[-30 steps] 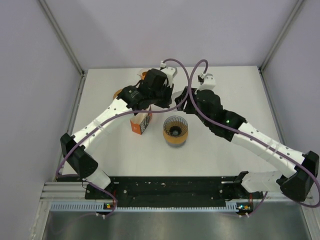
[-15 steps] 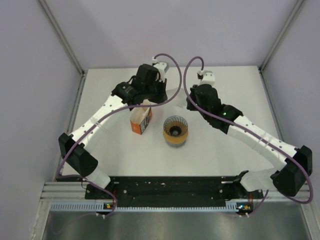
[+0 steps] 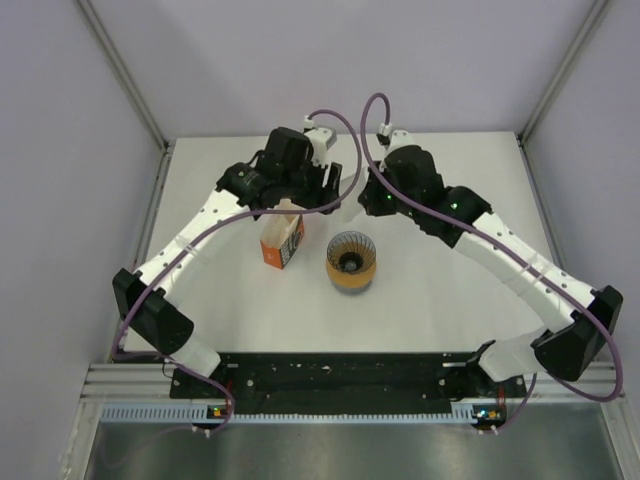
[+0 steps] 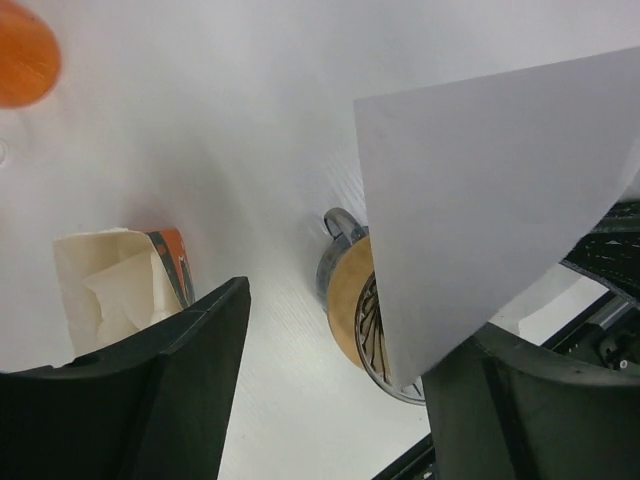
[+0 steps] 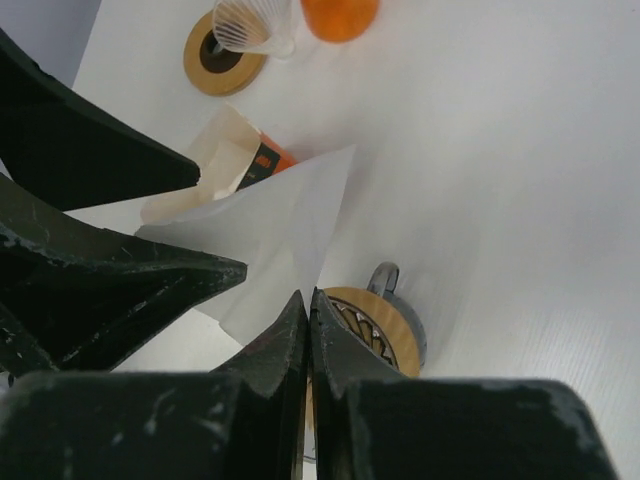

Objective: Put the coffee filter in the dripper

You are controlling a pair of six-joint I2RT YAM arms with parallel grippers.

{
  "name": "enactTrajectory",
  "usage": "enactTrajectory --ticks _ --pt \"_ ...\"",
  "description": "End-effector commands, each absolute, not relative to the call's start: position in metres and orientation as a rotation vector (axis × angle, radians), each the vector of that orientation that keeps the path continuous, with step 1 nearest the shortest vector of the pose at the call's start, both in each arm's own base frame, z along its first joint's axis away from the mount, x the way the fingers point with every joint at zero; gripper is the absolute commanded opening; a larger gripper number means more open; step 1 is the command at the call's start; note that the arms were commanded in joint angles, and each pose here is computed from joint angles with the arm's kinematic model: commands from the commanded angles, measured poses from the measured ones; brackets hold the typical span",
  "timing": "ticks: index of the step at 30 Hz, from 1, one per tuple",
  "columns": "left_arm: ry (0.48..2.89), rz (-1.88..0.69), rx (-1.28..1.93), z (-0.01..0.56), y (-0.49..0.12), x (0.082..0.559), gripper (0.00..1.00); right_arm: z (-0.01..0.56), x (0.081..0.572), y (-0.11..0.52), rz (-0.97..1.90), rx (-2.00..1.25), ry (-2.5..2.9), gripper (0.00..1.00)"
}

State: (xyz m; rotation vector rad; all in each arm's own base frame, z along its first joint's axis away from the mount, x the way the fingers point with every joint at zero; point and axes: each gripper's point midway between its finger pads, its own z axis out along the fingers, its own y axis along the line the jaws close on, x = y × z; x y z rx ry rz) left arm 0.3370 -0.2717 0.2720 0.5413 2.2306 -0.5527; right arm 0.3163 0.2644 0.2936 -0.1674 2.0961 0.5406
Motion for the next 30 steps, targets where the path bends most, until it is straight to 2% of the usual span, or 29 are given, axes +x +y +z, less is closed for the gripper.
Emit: enactTrajectory --ticks 1,3,6,13,18,25,30 --pt "2.137 -0.598 0.634 0.312 -0.266 0.318 0.73 0.312 0.290 0.275 0.663 -0.270 2.174 0.00" --pt "2.143 -0.635 0.683 0.318 -0.267 0.307 0.78 0.310 0.279 0.280 0.701 -0.314 2.235 0.00" --pt "2.162 -0.663 0.706 0.314 -0.267 0.297 0.79 0.303 0.261 0.286 0.756 -0.385 2.320 0.00" --pt "2.207 -0.559 0.656 0.294 -0.255 0.305 0.74 0.273 0.243 0.288 0.784 -0.499 2.462 0.00" --pt "2.221 -0.578 0.671 0.287 -0.257 0.303 0.71 0.256 0.244 0.282 0.750 -0.496 2.505 0.00" --pt "2.328 -0.665 0.747 0.248 -0.270 0.291 0.43 0.243 0.246 0.271 0.725 -0.478 2.540 0.00" --pt "2.364 -0.676 0.766 0.236 -0.274 0.288 0.03 0.236 0.248 0.263 0.714 -0.463 2.559 0.00"
